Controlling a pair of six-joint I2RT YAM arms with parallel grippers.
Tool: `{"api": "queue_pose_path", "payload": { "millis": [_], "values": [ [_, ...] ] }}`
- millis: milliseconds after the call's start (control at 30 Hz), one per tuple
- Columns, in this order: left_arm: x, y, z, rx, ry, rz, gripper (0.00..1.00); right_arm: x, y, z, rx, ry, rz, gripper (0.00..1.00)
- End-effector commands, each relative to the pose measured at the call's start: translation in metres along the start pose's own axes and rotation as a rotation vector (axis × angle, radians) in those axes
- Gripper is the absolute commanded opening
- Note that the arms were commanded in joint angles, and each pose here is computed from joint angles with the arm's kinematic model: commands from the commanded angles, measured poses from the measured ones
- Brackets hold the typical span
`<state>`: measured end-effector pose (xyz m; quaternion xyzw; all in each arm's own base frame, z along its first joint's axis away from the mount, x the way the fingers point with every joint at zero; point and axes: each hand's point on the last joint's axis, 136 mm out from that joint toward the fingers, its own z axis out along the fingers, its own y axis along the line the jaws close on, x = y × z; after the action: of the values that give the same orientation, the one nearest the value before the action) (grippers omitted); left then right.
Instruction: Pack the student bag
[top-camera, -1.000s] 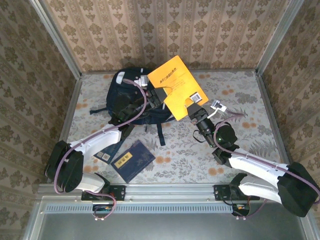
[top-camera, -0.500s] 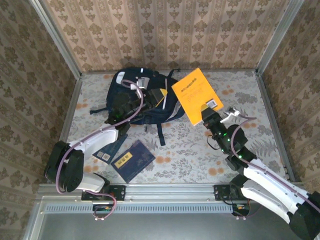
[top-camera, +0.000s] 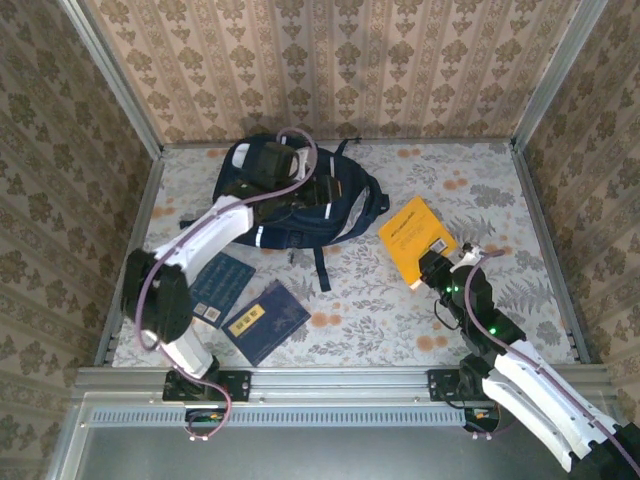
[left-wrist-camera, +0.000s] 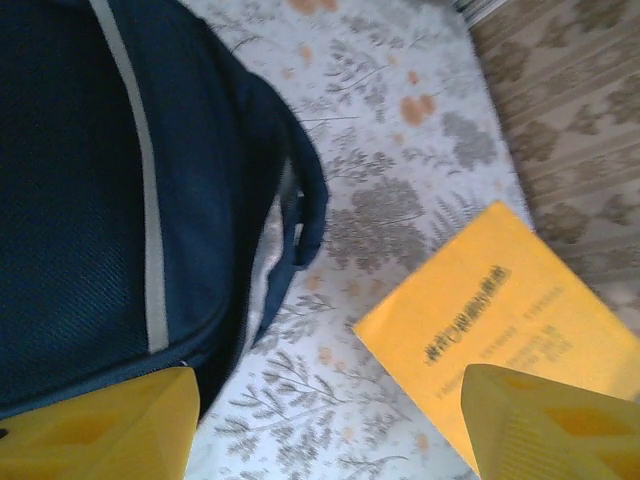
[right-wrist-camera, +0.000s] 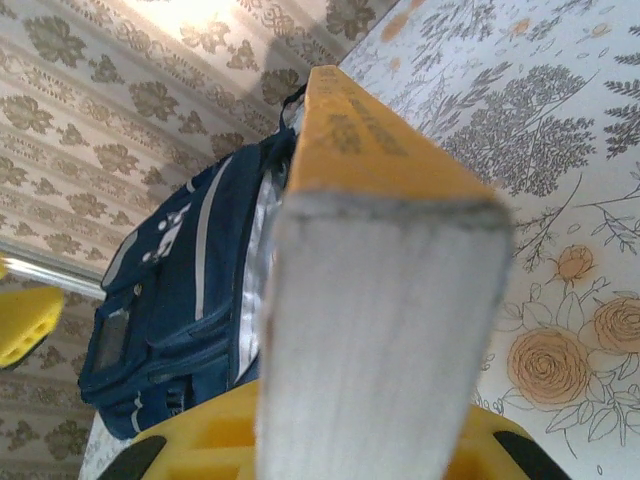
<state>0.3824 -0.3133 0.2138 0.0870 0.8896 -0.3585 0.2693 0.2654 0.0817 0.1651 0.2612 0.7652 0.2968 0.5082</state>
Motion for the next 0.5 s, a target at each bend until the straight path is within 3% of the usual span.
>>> {"api": "queue_pose_path", "payload": {
  "millis": [0,167,467],
  "values": [
    [-0.011,0.028,0.02,-0.081,0.068,0.014,0.67,-0.01,0.026,-0.005,-0.117,-0.02,-0.025,0.0],
    [-0.04,0.045,0.06,-0.065,0.1,0.022,0.57,-0.004,0.024,-0.008,-0.127,0.0,-0.017,0.0],
    [-0.052,0.065,0.108,-0.04,0.154,0.023,0.52,0.007,0.011,-0.013,-0.132,0.018,-0.009,0.0]
  ]
}}
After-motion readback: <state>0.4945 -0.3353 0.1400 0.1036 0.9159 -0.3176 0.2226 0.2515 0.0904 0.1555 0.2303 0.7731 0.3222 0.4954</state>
